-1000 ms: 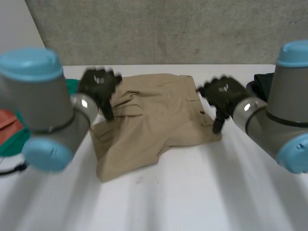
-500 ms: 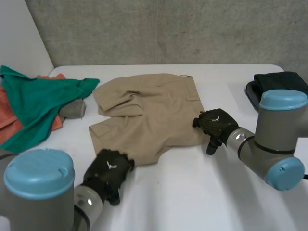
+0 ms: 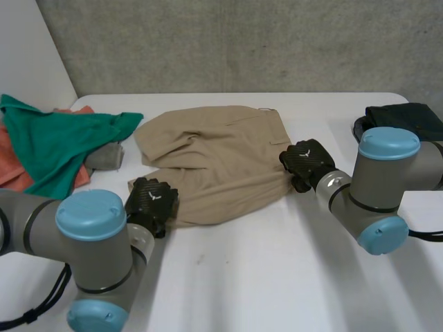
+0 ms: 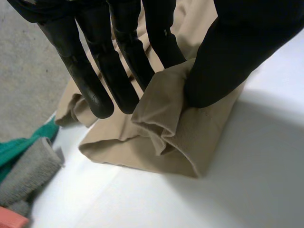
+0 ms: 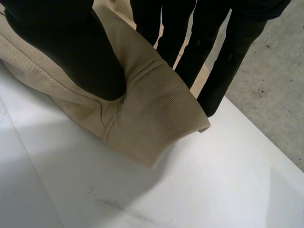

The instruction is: Fold the laundry.

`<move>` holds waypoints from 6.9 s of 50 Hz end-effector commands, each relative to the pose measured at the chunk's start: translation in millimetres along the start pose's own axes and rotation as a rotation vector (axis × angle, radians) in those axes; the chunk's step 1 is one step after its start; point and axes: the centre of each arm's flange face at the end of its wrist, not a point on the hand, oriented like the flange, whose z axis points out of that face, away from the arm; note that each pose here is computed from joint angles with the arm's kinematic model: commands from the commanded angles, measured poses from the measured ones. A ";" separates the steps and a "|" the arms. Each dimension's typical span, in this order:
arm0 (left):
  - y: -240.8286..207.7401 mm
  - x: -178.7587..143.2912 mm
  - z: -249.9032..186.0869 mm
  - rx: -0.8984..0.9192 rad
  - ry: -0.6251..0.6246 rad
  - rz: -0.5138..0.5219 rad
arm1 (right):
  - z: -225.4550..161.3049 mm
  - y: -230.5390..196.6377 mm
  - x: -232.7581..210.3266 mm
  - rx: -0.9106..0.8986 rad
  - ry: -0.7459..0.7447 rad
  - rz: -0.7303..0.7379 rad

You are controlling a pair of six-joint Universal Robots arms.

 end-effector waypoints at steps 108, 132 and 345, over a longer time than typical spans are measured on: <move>-86.7 -24.0 -125.5 0.125 0.101 0.162 | -97.6 -45.7 -2.3 -0.281 -0.099 -0.228; -60.9 3.0 -207.0 -0.111 0.413 0.217 | -191.9 -32.6 -13.2 -0.472 -0.403 -0.290; -160.2 -40.0 -31.2 0.263 0.250 -0.268 | -126.8 -20.3 -65.2 0.146 -0.168 -0.004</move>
